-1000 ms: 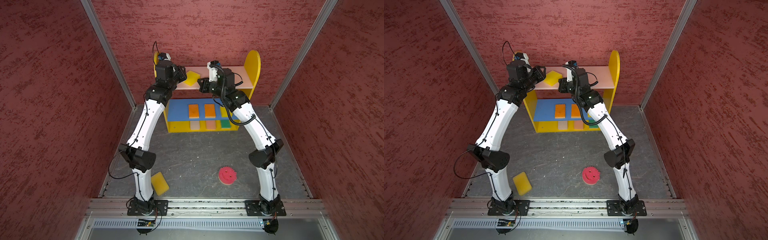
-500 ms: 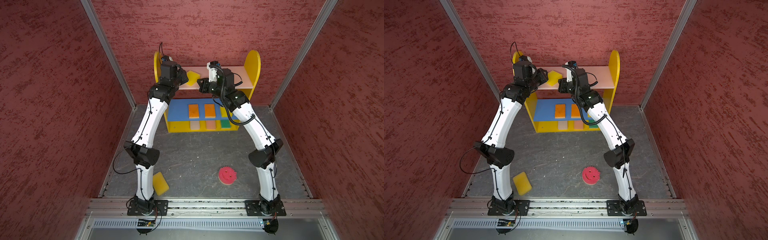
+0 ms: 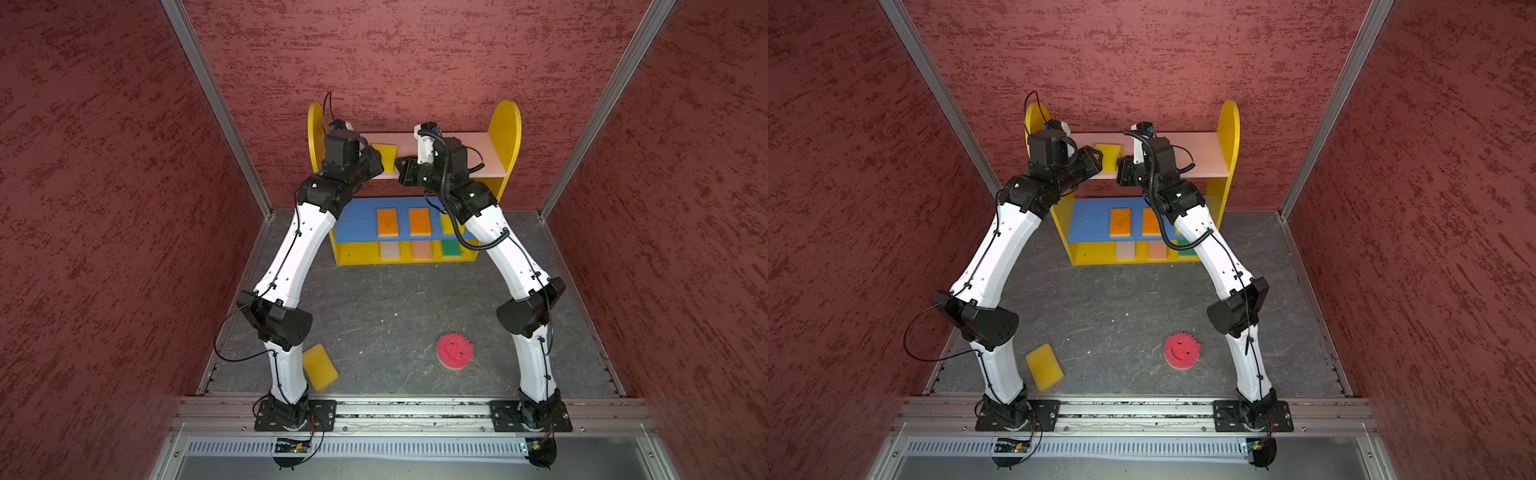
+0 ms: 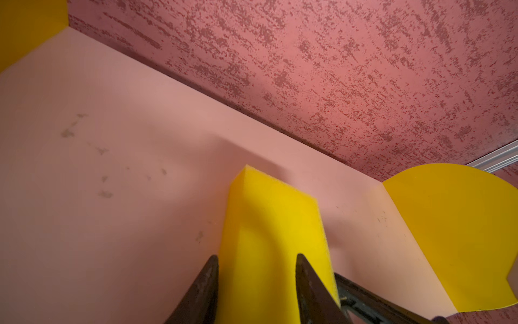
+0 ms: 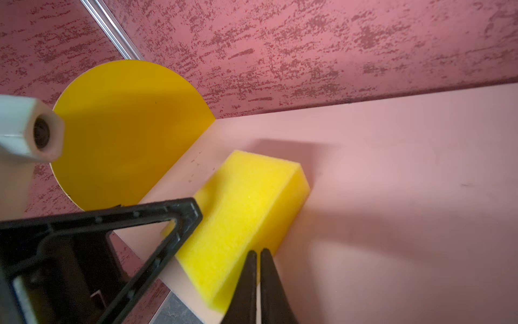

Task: Place and organize the cleaning sponges onto the shelf

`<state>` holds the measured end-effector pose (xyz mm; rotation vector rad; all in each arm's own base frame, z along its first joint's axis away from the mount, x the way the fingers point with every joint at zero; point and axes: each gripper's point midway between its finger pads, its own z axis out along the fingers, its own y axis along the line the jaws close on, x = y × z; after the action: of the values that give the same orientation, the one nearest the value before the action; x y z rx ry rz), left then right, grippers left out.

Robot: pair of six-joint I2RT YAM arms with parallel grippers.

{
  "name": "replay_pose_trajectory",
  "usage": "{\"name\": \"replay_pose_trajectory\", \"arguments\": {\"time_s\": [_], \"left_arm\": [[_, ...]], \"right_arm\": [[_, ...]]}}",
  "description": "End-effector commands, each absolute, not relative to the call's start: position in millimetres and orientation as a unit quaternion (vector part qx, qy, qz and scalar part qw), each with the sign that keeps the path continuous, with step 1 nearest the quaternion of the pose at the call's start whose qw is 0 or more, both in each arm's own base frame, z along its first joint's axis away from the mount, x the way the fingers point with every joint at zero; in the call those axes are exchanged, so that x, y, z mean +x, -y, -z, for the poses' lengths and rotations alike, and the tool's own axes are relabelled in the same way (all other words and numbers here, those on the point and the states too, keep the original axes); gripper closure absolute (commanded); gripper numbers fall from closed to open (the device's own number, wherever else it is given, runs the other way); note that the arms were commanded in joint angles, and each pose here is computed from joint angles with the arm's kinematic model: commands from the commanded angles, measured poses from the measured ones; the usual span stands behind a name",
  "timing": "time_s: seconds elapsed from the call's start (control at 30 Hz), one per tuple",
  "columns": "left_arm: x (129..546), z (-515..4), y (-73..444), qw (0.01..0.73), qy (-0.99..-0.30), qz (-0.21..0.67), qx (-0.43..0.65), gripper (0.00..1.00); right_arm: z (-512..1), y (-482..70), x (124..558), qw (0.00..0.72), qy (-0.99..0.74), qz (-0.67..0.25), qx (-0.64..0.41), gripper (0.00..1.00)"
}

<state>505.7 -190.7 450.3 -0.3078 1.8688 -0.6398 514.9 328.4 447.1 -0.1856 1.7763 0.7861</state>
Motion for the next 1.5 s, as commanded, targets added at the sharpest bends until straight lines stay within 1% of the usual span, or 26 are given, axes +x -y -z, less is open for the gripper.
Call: {"name": "replay_pose_trajectory", "arguments": {"time_s": [0.0,0.27,0.5,0.77,0.87,1.03,1.17,1.3,1.47], "left_arm": [[498.1,-467.1,191.8,0.554,-0.772,0.285,-0.125,0.55],[501.7,-465.5,197.3,0.549,-0.771,0.298,-0.12,0.55],[498.1,-466.6,194.5,0.549,-0.771,0.298,-0.121,0.55],[499.7,-465.2,183.5,0.548,-0.771,0.295,-0.136,0.54],[497.4,-467.1,176.8,0.55,-0.767,0.297,-0.143,0.53],[485.6,-486.2,168.7,0.568,-0.751,0.305,-0.146,0.46],[473.1,-502.0,166.0,0.579,-0.74,0.312,-0.141,0.45],[465.3,-507.7,167.6,0.583,-0.734,0.32,-0.135,0.45],[475.2,-498.2,177.6,0.574,-0.739,0.327,-0.13,0.47]], "right_arm": [[-440.5,-317.1,523.4,0.564,-0.762,-0.314,-0.056,0.91],[-441.6,-311.0,525.4,0.567,-0.761,-0.312,-0.047,0.9],[-436.7,-301.2,531.5,0.562,-0.767,-0.308,-0.029,0.9],[-435.9,-298.1,529.1,0.558,-0.769,-0.31,-0.023,0.88],[-437.9,-296.7,527.8,0.561,-0.768,-0.308,-0.022,0.88],[-437.7,-295.5,526.4,0.559,-0.77,-0.307,-0.021,0.87],[-441.6,-293.3,522.1,0.56,-0.769,-0.308,-0.021,0.86],[-449.6,-289.9,515.7,0.566,-0.764,-0.31,-0.023,0.85],[-450.2,-289.6,517.8,0.569,-0.762,-0.308,-0.022,0.84]]}}
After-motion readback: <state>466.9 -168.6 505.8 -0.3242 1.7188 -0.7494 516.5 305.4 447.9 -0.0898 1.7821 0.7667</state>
